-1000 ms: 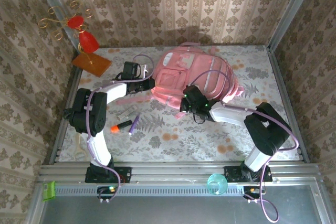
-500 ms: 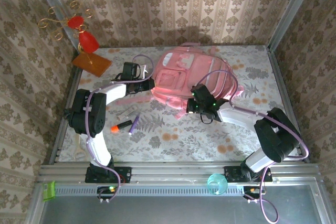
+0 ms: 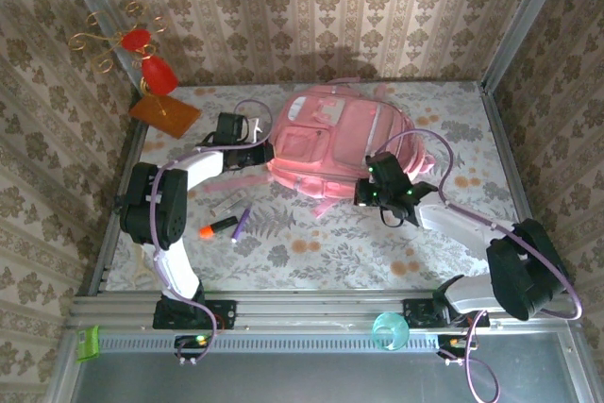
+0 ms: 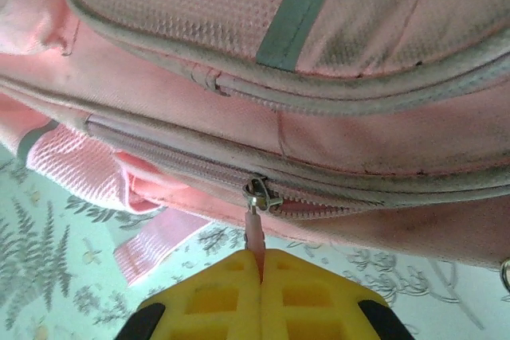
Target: Pack the student bag
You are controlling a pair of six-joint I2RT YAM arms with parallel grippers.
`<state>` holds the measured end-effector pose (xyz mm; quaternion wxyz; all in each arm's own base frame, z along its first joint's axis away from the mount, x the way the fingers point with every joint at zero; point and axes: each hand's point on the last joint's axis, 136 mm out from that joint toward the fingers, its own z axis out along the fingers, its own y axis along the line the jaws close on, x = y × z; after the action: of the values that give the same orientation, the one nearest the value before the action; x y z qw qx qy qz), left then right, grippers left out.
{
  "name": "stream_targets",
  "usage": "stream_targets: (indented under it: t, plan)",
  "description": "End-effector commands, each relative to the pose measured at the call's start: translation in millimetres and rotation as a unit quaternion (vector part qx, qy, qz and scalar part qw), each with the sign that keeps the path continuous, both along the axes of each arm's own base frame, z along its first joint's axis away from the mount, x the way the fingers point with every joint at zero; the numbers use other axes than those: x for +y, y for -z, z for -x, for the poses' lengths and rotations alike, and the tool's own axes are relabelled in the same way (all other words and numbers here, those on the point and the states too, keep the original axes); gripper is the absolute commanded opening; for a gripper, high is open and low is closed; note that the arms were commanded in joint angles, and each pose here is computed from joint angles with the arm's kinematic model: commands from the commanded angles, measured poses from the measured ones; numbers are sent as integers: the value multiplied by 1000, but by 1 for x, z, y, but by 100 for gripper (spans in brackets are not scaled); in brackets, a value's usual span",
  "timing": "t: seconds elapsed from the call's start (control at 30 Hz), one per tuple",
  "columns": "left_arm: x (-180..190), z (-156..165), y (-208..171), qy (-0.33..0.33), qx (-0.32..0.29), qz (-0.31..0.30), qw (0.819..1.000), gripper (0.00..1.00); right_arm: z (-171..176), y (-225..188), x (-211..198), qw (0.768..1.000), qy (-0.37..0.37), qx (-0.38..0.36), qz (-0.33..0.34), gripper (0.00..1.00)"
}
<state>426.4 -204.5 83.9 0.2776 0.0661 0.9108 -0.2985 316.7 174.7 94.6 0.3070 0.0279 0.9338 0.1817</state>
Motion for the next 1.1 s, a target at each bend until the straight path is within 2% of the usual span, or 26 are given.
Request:
stream_targets:
  t: [0.0,0.1,0.27,0.33,0.37,0.43,0.47,0.53,0.6,0.67,0.77,0.87,1.0,1.07]
  plan:
    - [46,-19,-4,-62,-15,-59,996,10,8,10,9,999,-22,18,-33,0]
    - [48,-20,-22,-64,-36,-64,995,45,8,12,14,998,-39,18,-36,0]
    - [65,-18,-64,-98,-106,-117,983,78,8,5,17,998,-52,8,-45,0]
    - [60,-12,-80,-85,-143,-125,978,80,8,2,22,997,-61,7,-54,0]
    - [47,-6,-87,-53,-167,-119,977,80,8,0,23,996,-65,5,-57,0]
    - [7,14,-96,56,-221,-109,968,81,8,-2,25,995,-72,1,-63,0]
    - [-16,29,-96,121,-253,-114,953,82,7,-3,25,995,-73,-1,-66,0]
    - [-59,64,-90,244,-326,-142,902,82,7,-6,24,995,-74,-2,-74,0]
    - [-93,100,-76,354,-386,-167,835,81,5,-7,23,994,-74,-3,-82,0]
    - [-115,122,-65,417,-410,-174,792,81,4,-8,23,993,-74,-3,-94,0]
    - [-138,139,-49,481,-414,-174,753,79,4,-8,24,991,-76,0,-111,0]
    - [-154,136,-32,512,-420,-189,725,77,5,-10,25,990,-77,-3,-121,0]
    - [-168,108,-18,501,-435,-237,709,73,7,-14,24,989,-79,-6,-126,0]
    - [-174,99,-16,494,-441,-248,707,72,8,-14,24,988,-80,-7,-129,0]
